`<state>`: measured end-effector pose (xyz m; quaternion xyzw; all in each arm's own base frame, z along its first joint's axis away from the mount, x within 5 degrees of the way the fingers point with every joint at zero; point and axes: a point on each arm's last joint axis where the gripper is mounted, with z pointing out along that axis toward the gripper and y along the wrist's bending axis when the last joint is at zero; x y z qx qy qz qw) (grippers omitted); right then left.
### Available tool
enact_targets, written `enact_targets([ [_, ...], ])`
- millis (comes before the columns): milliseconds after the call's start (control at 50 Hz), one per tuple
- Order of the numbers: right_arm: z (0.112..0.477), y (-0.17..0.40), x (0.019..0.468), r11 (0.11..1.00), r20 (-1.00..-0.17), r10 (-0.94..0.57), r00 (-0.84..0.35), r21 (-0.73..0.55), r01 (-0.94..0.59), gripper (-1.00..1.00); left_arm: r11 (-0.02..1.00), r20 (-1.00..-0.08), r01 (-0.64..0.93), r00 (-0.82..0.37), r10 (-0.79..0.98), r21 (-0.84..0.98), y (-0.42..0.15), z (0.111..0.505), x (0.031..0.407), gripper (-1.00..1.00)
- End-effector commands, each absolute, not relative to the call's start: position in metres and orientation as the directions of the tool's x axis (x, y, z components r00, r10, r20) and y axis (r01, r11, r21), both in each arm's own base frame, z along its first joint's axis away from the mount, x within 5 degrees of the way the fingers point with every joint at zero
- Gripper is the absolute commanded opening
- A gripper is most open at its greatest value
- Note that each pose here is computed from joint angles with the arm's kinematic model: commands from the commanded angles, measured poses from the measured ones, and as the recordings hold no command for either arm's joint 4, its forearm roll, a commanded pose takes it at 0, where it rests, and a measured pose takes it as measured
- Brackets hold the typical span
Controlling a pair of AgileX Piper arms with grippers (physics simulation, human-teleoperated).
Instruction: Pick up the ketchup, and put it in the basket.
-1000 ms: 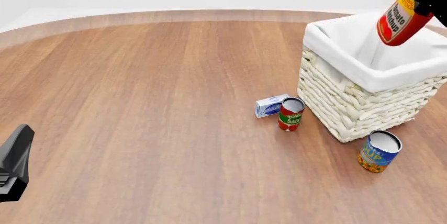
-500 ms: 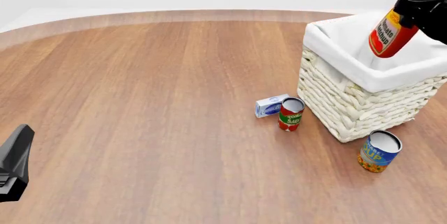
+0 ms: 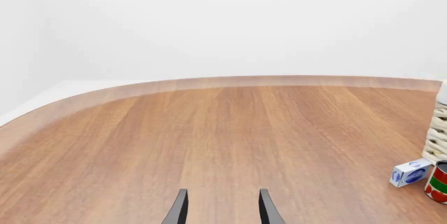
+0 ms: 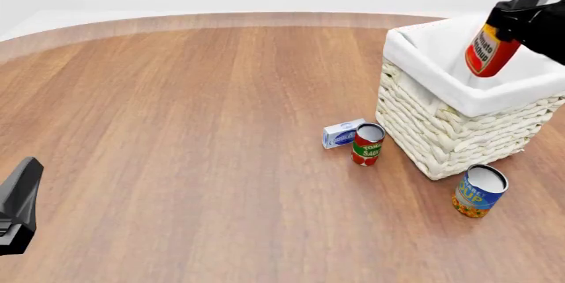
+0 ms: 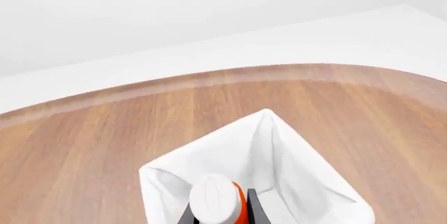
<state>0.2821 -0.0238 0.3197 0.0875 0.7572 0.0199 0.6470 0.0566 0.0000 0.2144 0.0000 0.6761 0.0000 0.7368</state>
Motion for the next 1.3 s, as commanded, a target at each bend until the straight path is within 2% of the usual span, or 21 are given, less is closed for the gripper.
enact_targets([
  [20, 0.315, -0.025, 0.292, 0.984, -0.975, 0.157, -0.156, 0.141, 0.108, -1.0, 1.0, -0.996, 0.0, 0.086, 0.0, 0.0, 0.0, 0.214, 0.057, 1.0],
  [840, 0.296, -0.026, 0.318, 0.991, -0.971, 0.108, -0.211, 0.088, 0.103, -1.0, 1.0, -0.996, 0.0, 0.086, 0.0, 0.0, 0.0, 0.214, 0.057, 1.0],
  [1300, 0.287, -0.027, 0.317, 0.992, -0.966, 0.098, -0.238, 0.075, 0.103, -1.0, 1.0, -0.996, 0.0, 0.086, 0.0, 0.0, 0.0, 0.214, 0.057, 1.0],
])
